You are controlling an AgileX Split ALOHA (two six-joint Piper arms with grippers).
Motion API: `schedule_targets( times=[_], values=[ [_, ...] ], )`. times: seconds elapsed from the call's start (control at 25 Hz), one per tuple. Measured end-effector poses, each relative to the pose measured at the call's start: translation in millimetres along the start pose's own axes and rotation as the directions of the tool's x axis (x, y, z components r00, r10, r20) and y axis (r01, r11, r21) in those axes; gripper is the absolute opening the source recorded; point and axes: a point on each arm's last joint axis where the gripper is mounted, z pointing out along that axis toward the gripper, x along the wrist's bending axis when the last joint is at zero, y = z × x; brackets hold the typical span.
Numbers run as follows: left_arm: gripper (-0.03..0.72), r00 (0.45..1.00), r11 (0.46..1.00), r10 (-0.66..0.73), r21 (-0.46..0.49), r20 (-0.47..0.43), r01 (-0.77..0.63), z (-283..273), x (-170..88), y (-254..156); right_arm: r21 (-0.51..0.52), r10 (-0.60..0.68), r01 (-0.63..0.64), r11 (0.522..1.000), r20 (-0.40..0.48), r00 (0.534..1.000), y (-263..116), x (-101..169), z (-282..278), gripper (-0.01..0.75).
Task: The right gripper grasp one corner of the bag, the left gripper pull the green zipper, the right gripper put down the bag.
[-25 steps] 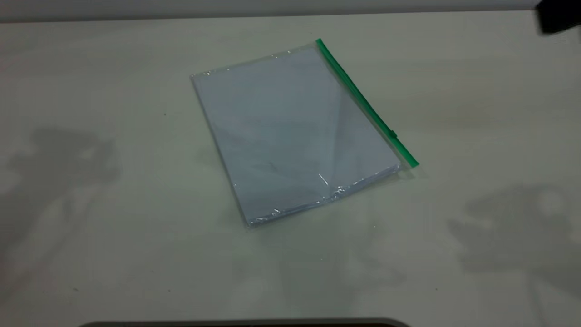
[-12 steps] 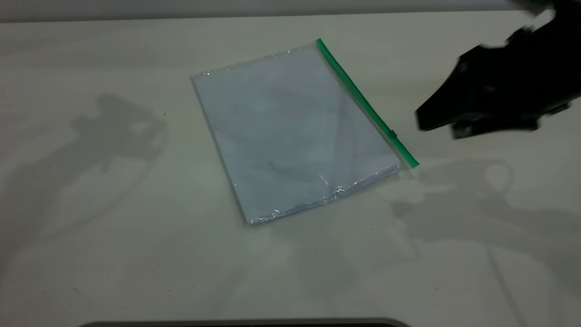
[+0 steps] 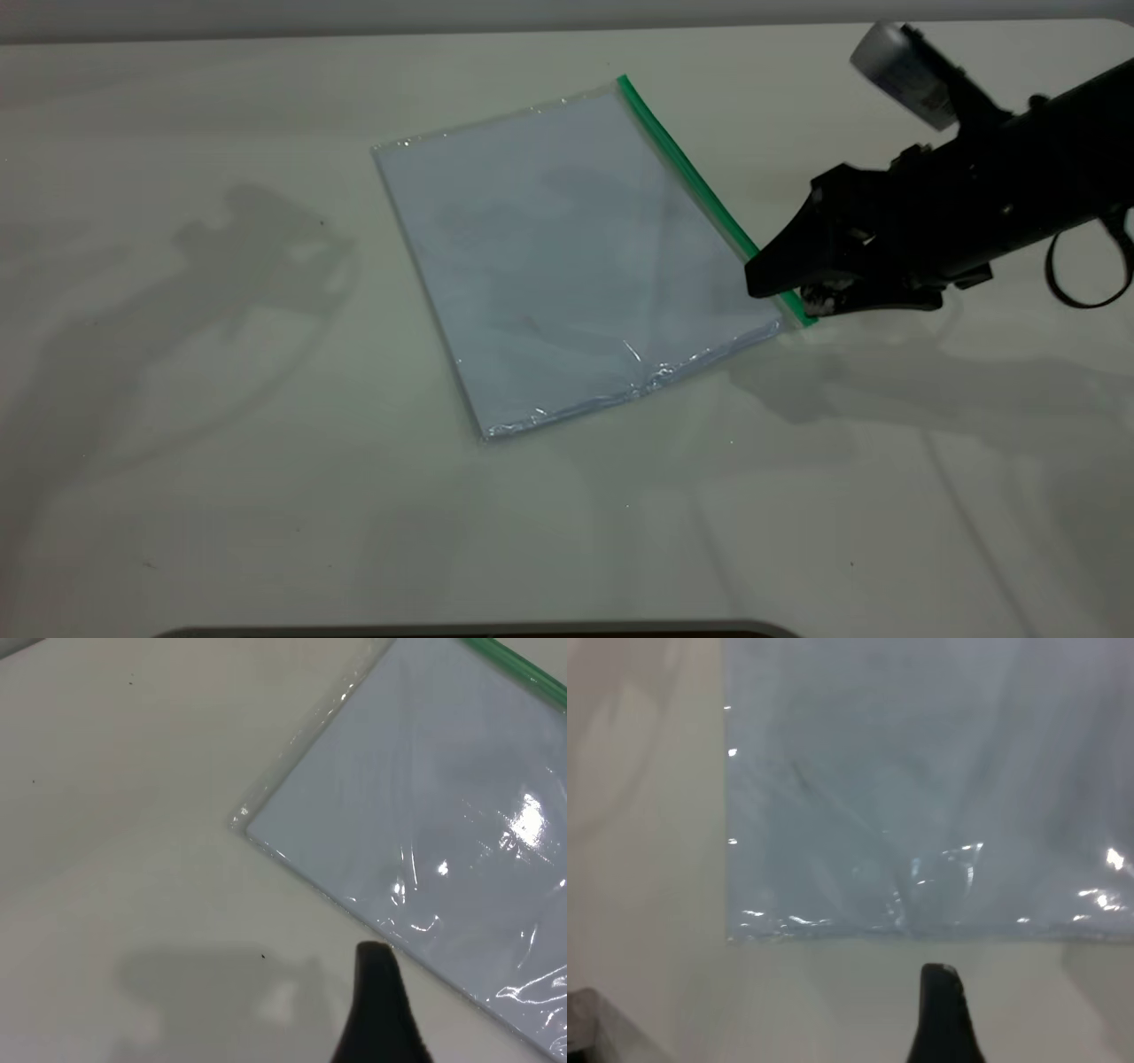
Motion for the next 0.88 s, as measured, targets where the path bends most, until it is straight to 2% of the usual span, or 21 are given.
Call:
schedule_targets(
  times=[0.36,0.52,0.88],
  values=[
    [0.59,1.0,1.0,-0.013,-0.012,-0.004,0.013,0.1,0.0,1.2,-0.019,0.09,-0.09,0.996,0.034,0.995,-0.2,-44.0,6.9,0.578],
    [0.59,1.0,1.0,-0.019,-0.017,-0.004,0.019,0.1,0.0,1.6,-0.003,0.1,-0.1,0.995,0.032,0.995,-4.1,-51.1,16.0,0.578],
    [0.59,1.0,0.999,-0.02,-0.028,-0.02,0.02,0.1,1.5,2.6,-0.023,0.102,-0.103,0.994,-0.048,0.994,0.8,-53.6,29.4,0.578]
  ],
)
